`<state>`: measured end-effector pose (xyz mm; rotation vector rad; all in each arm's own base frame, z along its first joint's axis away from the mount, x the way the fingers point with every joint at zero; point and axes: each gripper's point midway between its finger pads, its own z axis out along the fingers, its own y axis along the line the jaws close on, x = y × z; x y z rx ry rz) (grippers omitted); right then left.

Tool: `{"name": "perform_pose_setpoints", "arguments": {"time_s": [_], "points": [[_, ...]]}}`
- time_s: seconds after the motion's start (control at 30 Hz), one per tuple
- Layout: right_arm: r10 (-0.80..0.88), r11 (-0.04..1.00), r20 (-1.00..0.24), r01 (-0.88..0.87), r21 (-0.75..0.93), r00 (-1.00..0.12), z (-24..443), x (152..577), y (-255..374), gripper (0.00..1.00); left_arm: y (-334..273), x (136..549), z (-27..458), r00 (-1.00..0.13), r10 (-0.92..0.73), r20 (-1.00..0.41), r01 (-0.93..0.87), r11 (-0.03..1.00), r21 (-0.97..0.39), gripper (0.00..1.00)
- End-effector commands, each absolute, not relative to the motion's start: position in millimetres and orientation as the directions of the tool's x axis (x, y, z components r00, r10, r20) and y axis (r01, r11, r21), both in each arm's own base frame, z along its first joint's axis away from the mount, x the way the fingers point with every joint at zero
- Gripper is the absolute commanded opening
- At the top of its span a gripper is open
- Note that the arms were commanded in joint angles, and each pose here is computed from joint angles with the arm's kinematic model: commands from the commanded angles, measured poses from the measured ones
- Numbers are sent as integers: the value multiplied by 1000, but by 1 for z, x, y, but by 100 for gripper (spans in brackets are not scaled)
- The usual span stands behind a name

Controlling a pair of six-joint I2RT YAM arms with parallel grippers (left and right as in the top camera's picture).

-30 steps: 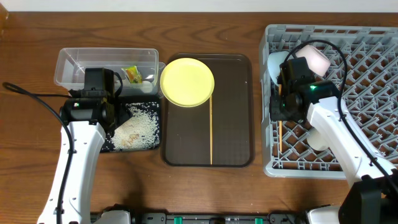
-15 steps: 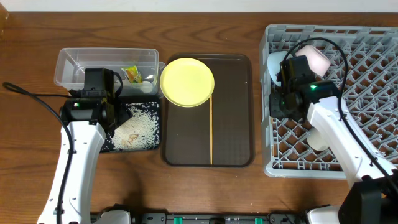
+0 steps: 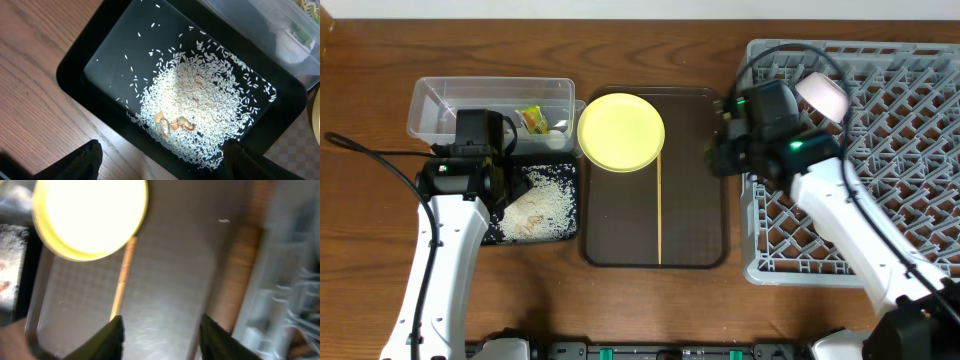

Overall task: Sort waste into correct bins and load items into the dishwasher rack
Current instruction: 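Return right gripper to the tray and grasp the second chopstick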

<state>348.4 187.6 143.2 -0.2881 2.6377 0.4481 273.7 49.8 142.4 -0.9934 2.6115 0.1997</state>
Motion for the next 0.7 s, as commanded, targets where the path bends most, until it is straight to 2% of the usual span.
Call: {"name": "perform_pose_setpoints", "arguments": {"time_s": [0.0, 0.3, 0.5, 0.57, 0.67], "points": [[-204, 908, -429, -334, 252, -880, 127, 339, 215, 52, 52, 276, 148, -697, -611, -375, -662, 750, 8, 80], [-271, 905, -278, -342, 254, -922, 49, 314, 269, 49, 52, 276, 148, -697, -611, -375, -662, 750, 8, 80], [-228, 960, -239, -259, 106, -944, 3, 311, 266, 46, 52, 275, 148, -697, -611, -375, -662, 750, 8, 80], [-230, 965, -233, -253, 74, -945, -5, 310, 264, 41, 52, 275, 148, -697, -611, -375, -662, 750, 8, 80], [-195, 978, -219, -207, 33, -956, -11, 307, 256, 23, 52, 276, 148, -697, -611, -375, -662, 750, 8, 80]]}}
